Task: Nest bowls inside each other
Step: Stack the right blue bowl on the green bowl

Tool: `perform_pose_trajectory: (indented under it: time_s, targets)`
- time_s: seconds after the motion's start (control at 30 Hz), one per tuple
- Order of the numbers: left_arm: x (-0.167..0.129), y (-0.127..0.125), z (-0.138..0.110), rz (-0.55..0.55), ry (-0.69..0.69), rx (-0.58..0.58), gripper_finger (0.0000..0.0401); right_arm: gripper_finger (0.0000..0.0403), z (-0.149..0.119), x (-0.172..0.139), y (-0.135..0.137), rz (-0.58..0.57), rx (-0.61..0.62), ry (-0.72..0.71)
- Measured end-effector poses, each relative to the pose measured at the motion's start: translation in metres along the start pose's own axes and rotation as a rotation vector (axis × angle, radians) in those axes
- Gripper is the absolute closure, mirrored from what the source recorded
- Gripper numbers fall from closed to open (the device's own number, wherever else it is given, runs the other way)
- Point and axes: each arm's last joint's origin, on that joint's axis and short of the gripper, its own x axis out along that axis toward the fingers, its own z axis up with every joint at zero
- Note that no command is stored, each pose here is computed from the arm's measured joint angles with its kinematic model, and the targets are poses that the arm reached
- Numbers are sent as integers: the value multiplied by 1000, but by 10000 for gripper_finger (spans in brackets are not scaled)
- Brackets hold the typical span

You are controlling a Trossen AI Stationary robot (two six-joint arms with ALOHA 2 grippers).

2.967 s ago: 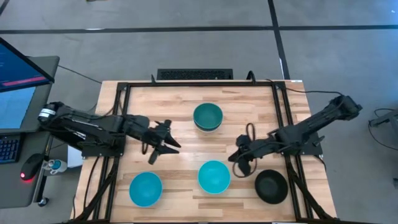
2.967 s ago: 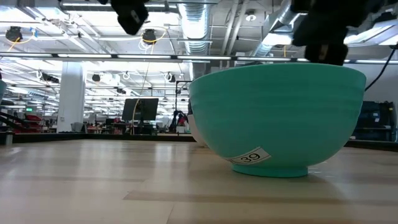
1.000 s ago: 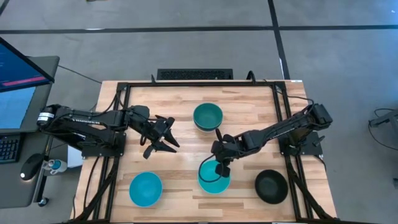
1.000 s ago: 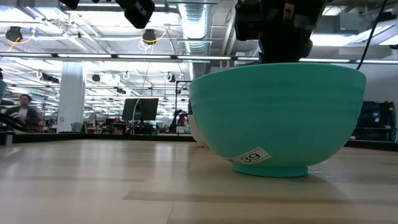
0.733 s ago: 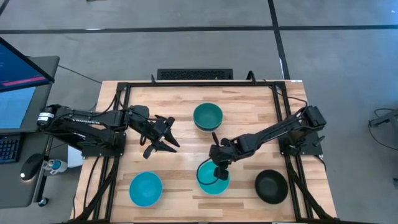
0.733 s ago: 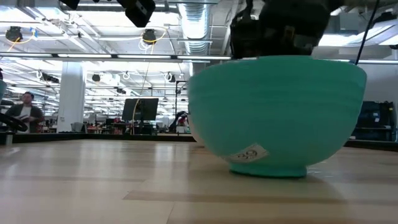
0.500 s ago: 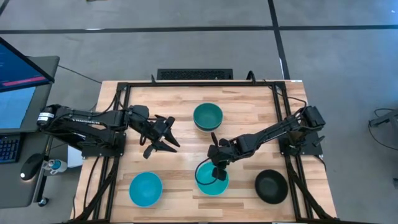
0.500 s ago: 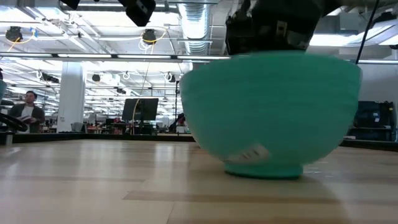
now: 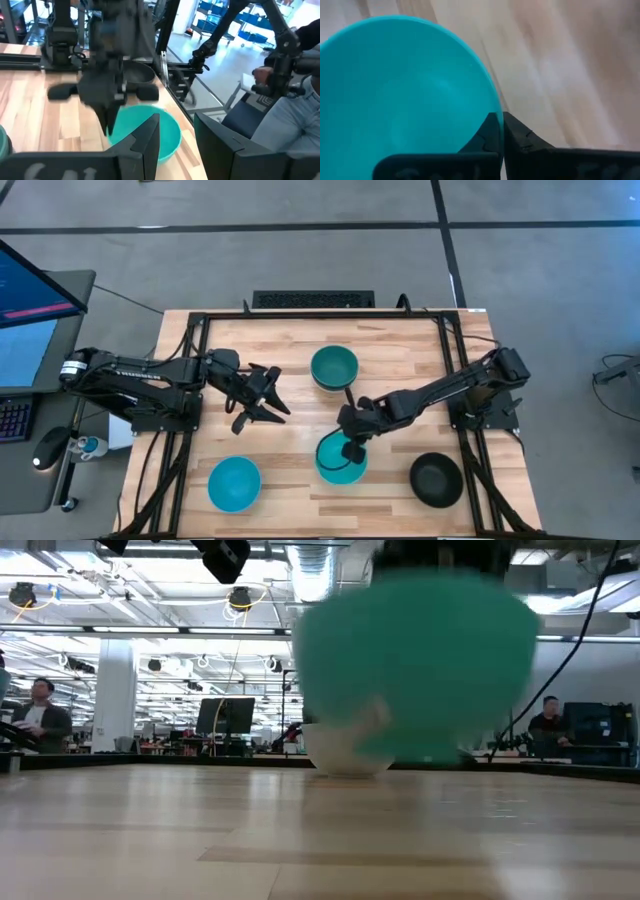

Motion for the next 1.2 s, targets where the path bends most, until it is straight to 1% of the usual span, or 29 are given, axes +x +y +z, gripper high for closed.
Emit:
perform_pose_trajectory:
  time_s: [0.07,0.1,0.2,0.3,0.37,0.47,0.57,0.63,0.77,0.93,1.1,1.2]
  targets:
    - [0,0,0,2,0,-2,289,390,8,-23,2,-14,-3,-54]
    - [0,0,0,2,-1,-3,289,390,12,-36,2,-38,-2,-80]
    - [0,0,1,1,-8,-2,289,390,20,-72,-8,-140,13,-115]
    - [0,0,2,-1,-23,6,289,390,30,-106,-25,-266,53,-175]
    - [0,1,3,5,-23,6,289,391,38,-121,-37,-309,99,-233]
    - [-2,3,3,17,-30,2,289,391,50,-133,-58,-337,150,-268]
    - [-4,5,5,28,-42,4,289,391,60,-134,-79,-386,171,-271]
    - [-7,5,7,32,-59,11,289,391,66,-129,-92,-409,186,-253]
    - [-14,4,12,41,-89,25,289,391,78,-117,-113,-414,202,-235]
    - [-22,3,16,55,-110,33,289,391,92,-101,-131,-391,223,-242]
    - [-25,3,17,64,-119,38,289,391,95,-79,-147,-405,235,-146]
    - [-25,4,17,65,-116,40,289,391,96,-68,-151,-381,236,-118]
